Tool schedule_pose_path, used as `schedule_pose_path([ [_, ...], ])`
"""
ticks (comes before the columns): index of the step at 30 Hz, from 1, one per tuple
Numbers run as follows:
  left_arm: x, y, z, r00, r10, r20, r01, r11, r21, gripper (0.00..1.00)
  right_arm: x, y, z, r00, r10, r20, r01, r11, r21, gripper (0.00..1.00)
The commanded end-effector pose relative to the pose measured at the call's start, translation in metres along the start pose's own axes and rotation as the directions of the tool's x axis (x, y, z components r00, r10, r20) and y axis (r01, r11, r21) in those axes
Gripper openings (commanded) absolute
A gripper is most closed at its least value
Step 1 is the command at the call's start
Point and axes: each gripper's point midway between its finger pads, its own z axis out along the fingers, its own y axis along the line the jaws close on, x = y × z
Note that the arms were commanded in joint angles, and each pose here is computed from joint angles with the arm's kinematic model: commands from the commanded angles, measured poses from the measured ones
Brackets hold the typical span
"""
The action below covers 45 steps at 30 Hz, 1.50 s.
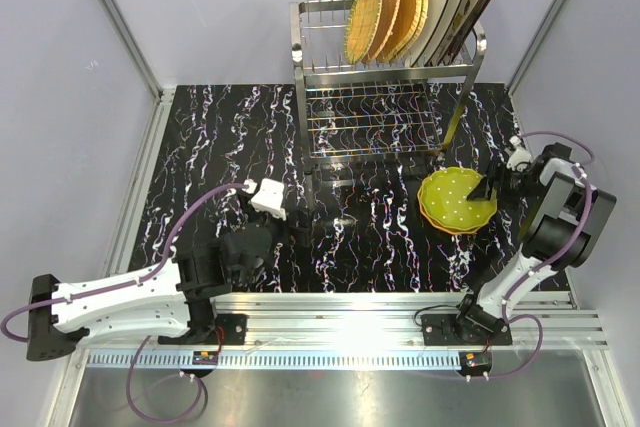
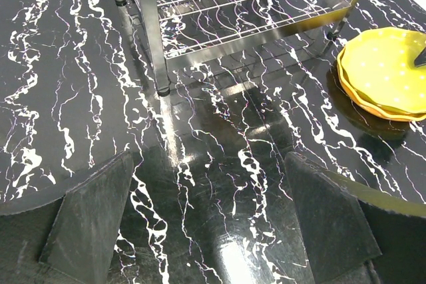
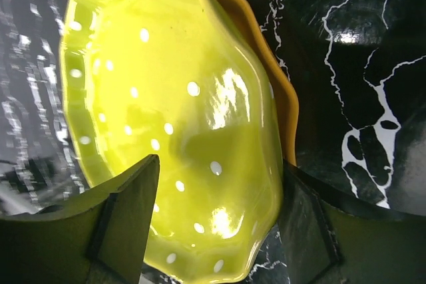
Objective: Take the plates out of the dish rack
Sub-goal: Place the plate on the table, then grab a plate with the right arm
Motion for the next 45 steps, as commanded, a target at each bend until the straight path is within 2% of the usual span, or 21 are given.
schedule_pose_path([
  [1,-0.029,-0.006,-0.002,0.995,-0.077,0.063,0.076,0.997,0.025,0.99,-0.016,0.001,-0.013,0.991,-0.132,0.006,0.13,0.985,0.109,0.74],
  [9,-0.027,-0.002,-0.004,0.994,-0.087,0.066,0.086,0.996,0.021,0.99,-0.028,-0.012,-0.032,0.979,-0.205,-0.002,0.199,0.95,0.241,0.82],
  [20,-0.032,-0.001,-0.006,0.992,-0.098,0.076,0.097,0.995,0.024,0.99,-0.056,0.009,-0.074,0.945,-0.323,0.044,0.296,0.909,0.294,0.88],
  [23,-0.033,0.0,-0.007,0.992,-0.101,0.077,0.099,0.995,0.024,0.99,-0.065,0.036,-0.091,0.919,-0.386,0.081,0.357,0.902,0.243,0.88],
  [26,-0.035,0.0,-0.008,0.992,-0.105,0.072,0.104,0.994,0.022,0.99,-0.071,0.084,-0.111,0.869,-0.47,0.155,0.45,0.881,0.145,0.88],
  [27,-0.036,0.001,-0.008,0.991,-0.112,0.069,0.111,0.994,0.02,0.99,-0.072,0.107,-0.111,0.839,-0.511,0.185,0.504,0.859,0.087,0.88],
  [32,-0.043,0.01,-0.011,0.99,-0.128,0.054,0.129,0.992,-0.012,0.99,-0.07,0.197,-0.136,0.723,-0.632,0.278,0.66,0.751,-0.006,0.9],
  [35,-0.049,0.013,-0.014,0.986,-0.16,0.056,0.161,0.987,-0.016,0.99,-0.069,0.247,-0.152,0.671,-0.657,0.344,0.713,0.699,-0.054,0.9],
  [37,-0.051,0.017,-0.016,0.983,-0.176,0.058,0.177,0.984,-0.022,0.99,-0.066,0.271,-0.16,0.66,-0.654,0.37,0.724,0.685,-0.081,0.9],
  [38,-0.053,0.018,-0.017,0.981,-0.183,0.059,0.184,0.983,-0.022,0.99,-0.065,0.289,-0.165,0.633,-0.669,0.389,0.75,0.655,-0.094,0.9],
  [41,-0.054,0.021,-0.02,0.977,-0.203,0.061,0.205,0.978,-0.025,0.99,-0.062,0.325,-0.177,0.609,-0.673,0.42,0.773,0.621,-0.125,0.9],
  [45,-0.055,0.026,-0.023,0.975,-0.213,0.062,0.216,0.976,-0.032,0.99,-0.07,0.365,-0.192,0.578,-0.667,0.471,0.796,0.589,-0.141,1.0],
])
